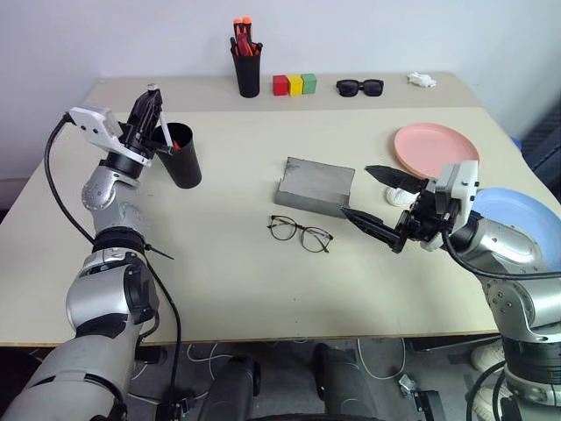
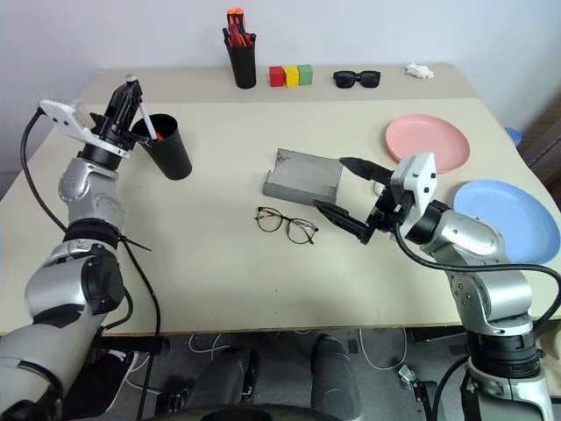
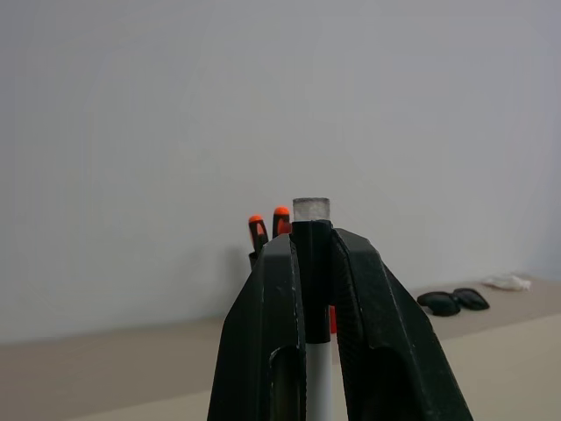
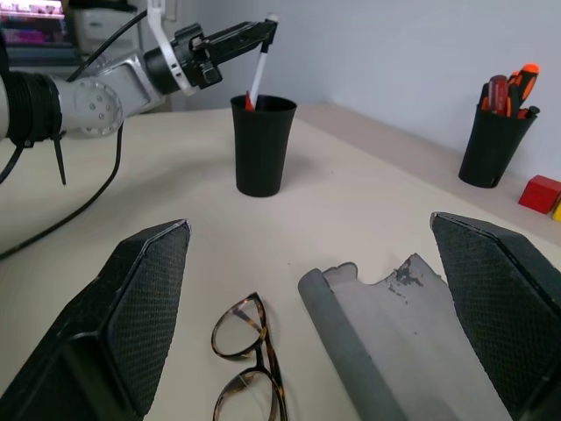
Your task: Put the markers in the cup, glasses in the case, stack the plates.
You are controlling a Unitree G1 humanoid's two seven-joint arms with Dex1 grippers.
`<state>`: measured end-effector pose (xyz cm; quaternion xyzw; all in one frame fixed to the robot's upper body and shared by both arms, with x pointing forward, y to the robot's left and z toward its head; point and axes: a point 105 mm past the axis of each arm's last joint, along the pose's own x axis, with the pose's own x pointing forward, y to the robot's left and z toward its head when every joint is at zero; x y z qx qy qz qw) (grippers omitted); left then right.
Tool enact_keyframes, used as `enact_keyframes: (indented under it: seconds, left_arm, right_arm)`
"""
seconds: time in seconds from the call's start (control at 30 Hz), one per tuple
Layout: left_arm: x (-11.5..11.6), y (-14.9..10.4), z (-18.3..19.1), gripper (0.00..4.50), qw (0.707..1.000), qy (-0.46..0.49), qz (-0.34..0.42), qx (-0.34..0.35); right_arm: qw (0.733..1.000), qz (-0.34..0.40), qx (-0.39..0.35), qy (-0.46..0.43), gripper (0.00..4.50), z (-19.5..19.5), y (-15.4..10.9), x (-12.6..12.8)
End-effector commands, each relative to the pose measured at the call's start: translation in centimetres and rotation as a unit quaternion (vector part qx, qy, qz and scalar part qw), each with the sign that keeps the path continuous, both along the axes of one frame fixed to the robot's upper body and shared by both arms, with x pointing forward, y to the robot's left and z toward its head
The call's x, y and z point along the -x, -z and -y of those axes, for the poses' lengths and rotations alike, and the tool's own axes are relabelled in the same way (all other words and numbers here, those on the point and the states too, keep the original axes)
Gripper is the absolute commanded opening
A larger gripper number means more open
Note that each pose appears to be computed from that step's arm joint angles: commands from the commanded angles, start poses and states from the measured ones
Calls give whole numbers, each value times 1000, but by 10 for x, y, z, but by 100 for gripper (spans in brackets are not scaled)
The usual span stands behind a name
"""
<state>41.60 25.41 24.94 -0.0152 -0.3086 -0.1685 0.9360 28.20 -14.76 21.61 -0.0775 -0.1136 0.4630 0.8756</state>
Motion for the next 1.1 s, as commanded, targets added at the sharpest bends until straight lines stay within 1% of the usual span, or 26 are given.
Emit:
enact_keyframes:
  seconds: [0.03, 0.2, 0.3, 0.43, 0.57, 0.63, 0.7, 0.77, 0.9, 1.1]
  left_arm:
    - [6, -25, 0, 3, 999, 7, 42, -11]
    - [2, -31, 7, 3, 999, 6, 46, -6]
    - [5, -24, 15, 3, 998, 22, 44, -47]
    - [7, -24, 3, 3, 999, 10, 42, -24]
    - [4, -30, 0, 3, 999, -1, 47, -7]
    - [3, -29, 2, 3, 999, 4, 42, -13]
    - [3, -26, -1, 3, 999, 1, 39, -3]
    - [4, -17, 1, 3, 999, 2, 29, -17]
    - [3, -20, 0, 3, 999, 1, 35, -5]
    - [1, -22, 3, 3, 999, 3, 34, -2]
  right_arm:
    - [1000, 23, 9, 8, 450, 6, -9, 1]
    - [999, 36, 9, 13, 450, 6, -16, -5]
    - [1000, 22, -19, 9, 450, 9, -16, -2]
    - [999, 29, 9, 29, 450, 12, -8, -7]
    - [999, 40, 17, 31, 450, 12, -11, -13]
    - [999, 41, 8, 28, 450, 9, -14, -11]
    - [999, 38, 11, 24, 450, 7, -12, -9]
    - [999, 30, 12, 8, 450, 4, -11, -6]
    - [999, 39, 18, 26, 450, 11, -16, -13]
    - [999, 42, 17, 26, 450, 6, -16, -11]
